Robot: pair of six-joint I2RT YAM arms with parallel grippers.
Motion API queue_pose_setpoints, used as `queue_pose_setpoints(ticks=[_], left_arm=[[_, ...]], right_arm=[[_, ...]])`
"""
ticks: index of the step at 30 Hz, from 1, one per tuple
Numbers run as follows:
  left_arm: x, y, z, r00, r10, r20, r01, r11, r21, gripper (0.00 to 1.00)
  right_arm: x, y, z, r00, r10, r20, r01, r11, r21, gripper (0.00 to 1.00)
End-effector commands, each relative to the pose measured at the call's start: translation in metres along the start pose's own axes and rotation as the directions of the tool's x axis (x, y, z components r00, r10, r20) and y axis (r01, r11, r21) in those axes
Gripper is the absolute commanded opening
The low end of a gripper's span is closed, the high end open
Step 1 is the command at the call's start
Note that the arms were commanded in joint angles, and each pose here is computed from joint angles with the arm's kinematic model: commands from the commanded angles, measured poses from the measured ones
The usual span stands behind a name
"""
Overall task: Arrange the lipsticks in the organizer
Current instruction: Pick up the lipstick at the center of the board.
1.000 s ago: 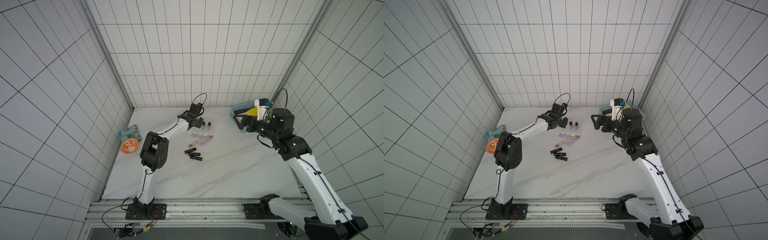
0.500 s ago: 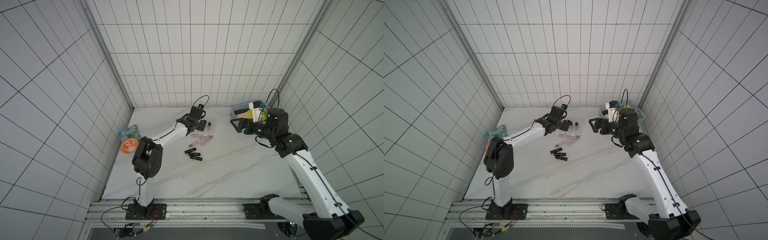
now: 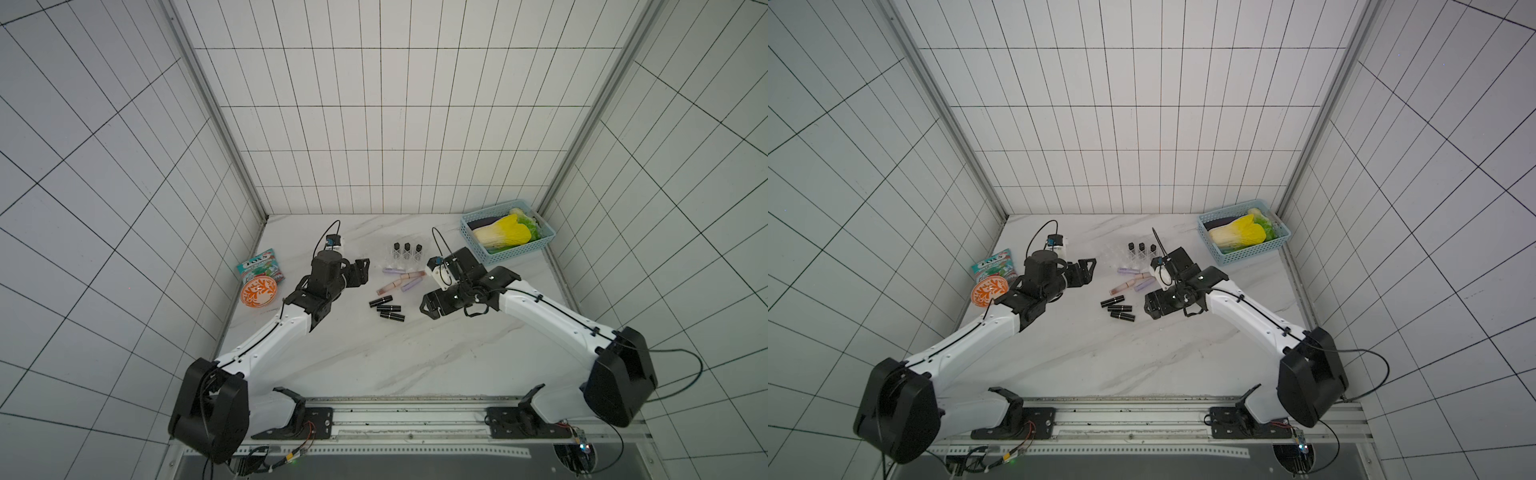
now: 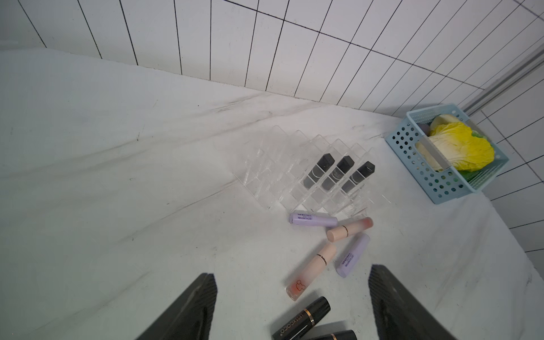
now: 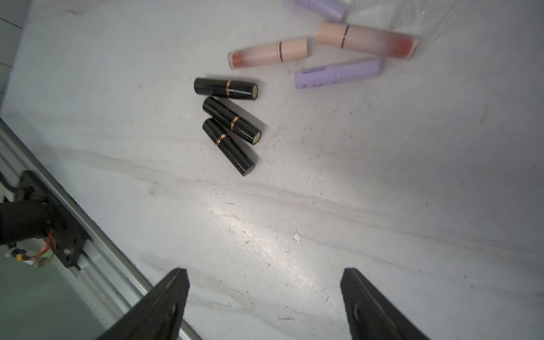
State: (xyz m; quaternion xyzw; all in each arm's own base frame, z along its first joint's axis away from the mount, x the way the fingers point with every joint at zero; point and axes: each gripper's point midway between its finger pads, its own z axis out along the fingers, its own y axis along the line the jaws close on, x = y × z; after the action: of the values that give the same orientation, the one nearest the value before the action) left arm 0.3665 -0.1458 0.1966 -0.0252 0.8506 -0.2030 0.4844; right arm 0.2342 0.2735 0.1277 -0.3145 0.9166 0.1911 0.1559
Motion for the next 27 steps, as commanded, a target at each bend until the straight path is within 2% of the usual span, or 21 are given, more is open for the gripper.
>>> queue_pose_setpoints(ticks=[1, 13, 20, 27], left_arm=[[-0.023, -0.013, -0.015, 0.993, -0.064, 0.104, 0.056, 0.995, 0.083, 0.80], [-0.026, 0.008, -0.030, 0.978, -0.171, 0.120, 0.156, 0.979, 0.129, 0.79], [-0.032, 0.017, -0.038, 0.971, -0.199, 0.137, 0.179, 0.973, 0.146, 0.79], [-0.033, 0.017, -0.037, 0.969, -0.209, 0.129, 0.187, 0.969, 0.164, 0.79]], right_arm=[[-0.014, 0.004, 0.012, 0.996, -0.092, -0.006, 0.092, 0.994, 0.057, 0.85], [-0.037, 0.039, 0.067, 0.951, -0.287, -0.117, 0.296, 0.953, 0.064, 0.85], [-0.045, 0.051, 0.089, 0.943, -0.301, -0.145, 0.307, 0.951, 0.024, 0.84], [-0.031, 0.051, 0.100, 0.931, -0.300, -0.211, 0.310, 0.950, 0.020, 0.82]])
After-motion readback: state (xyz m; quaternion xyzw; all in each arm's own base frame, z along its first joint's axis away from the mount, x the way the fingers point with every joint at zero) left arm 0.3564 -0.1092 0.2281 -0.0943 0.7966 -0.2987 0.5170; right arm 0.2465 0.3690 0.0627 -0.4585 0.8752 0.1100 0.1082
